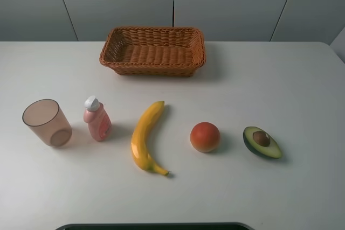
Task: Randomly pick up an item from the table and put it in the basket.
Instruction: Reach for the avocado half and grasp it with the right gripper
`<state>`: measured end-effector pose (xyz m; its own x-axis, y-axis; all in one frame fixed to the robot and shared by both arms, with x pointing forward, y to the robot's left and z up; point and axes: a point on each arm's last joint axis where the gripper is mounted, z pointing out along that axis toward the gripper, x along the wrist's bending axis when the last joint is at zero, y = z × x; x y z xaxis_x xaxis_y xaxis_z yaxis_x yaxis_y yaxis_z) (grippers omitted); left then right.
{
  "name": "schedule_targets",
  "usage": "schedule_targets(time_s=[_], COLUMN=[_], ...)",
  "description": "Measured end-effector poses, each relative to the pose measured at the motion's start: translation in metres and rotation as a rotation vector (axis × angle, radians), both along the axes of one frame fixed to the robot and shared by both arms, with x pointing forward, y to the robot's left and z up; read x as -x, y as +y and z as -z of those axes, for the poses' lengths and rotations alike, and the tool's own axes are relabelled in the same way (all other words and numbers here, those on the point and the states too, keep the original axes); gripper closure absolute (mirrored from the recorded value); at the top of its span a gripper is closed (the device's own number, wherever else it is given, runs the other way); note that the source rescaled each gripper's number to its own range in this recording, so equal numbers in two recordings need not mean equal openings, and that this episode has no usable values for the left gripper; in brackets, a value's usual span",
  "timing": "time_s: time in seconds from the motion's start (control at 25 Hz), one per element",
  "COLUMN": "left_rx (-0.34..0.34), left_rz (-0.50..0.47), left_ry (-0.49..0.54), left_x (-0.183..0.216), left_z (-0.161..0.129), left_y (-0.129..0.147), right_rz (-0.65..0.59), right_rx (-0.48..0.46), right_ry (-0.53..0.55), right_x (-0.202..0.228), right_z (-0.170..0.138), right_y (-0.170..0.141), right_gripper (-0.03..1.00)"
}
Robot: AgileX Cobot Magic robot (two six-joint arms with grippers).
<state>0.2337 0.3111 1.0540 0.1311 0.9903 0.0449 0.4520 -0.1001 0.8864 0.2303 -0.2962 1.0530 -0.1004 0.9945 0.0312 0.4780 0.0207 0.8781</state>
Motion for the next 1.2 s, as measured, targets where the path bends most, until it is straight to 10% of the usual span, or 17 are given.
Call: schedule_targets(time_s=[1.2], left_rx=[0.000], left_rz=[0.000], left_ry=[0.000], left_x=[0.0000], left_z=[0.0000], left_y=[0.0000], right_rz=[0.000], right_rx=[0.000], right_ry=[0.000], right_x=[0.0000], right_z=[0.0000], right_y=[0.0000], right_gripper=[-0.03])
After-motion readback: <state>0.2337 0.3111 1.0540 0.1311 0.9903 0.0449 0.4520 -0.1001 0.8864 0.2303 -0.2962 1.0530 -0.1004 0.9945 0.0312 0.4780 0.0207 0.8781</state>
